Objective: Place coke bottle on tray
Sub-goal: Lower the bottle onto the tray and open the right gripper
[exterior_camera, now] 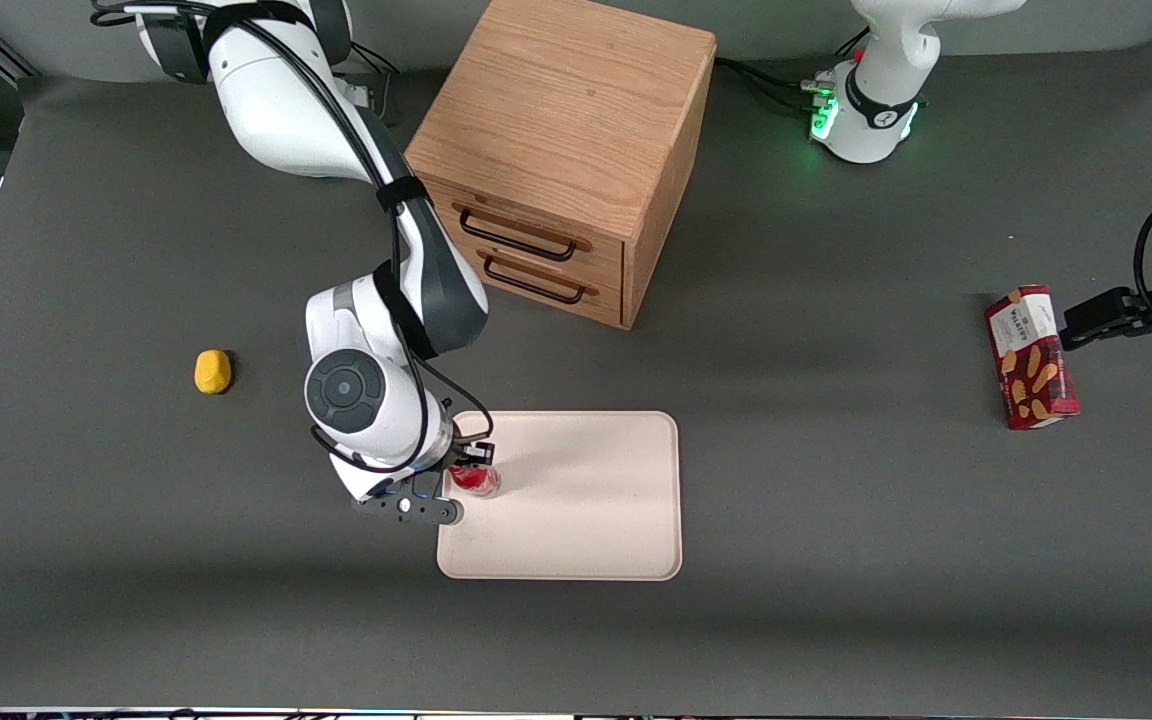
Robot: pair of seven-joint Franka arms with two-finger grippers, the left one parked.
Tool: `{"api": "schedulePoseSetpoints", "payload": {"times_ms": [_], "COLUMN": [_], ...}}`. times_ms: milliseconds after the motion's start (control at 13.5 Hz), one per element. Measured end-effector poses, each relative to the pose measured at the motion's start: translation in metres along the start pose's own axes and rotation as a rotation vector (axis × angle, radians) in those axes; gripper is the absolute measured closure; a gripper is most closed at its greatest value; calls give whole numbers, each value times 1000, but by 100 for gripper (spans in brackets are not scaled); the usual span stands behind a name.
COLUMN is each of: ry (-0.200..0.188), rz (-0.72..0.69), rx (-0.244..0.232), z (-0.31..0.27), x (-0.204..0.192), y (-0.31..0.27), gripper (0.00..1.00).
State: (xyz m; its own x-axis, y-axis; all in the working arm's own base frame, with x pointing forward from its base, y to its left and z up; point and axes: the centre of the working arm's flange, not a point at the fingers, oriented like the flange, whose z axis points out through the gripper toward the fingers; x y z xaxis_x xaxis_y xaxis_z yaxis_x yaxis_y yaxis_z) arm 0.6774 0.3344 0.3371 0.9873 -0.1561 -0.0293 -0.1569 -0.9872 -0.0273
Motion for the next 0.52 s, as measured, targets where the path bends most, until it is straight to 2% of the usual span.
{"api": "schedulePoseSetpoints", "payload": {"times_ms": [370,443,517], "ry": [-2,-2,-1], "rz": [-1,0,1], "rx": [-3,-3,-2], "z": [3,3,3], "x": [-1,-1,-1], "y": [-1,-1,-1], "gripper": [68,64,54]}}
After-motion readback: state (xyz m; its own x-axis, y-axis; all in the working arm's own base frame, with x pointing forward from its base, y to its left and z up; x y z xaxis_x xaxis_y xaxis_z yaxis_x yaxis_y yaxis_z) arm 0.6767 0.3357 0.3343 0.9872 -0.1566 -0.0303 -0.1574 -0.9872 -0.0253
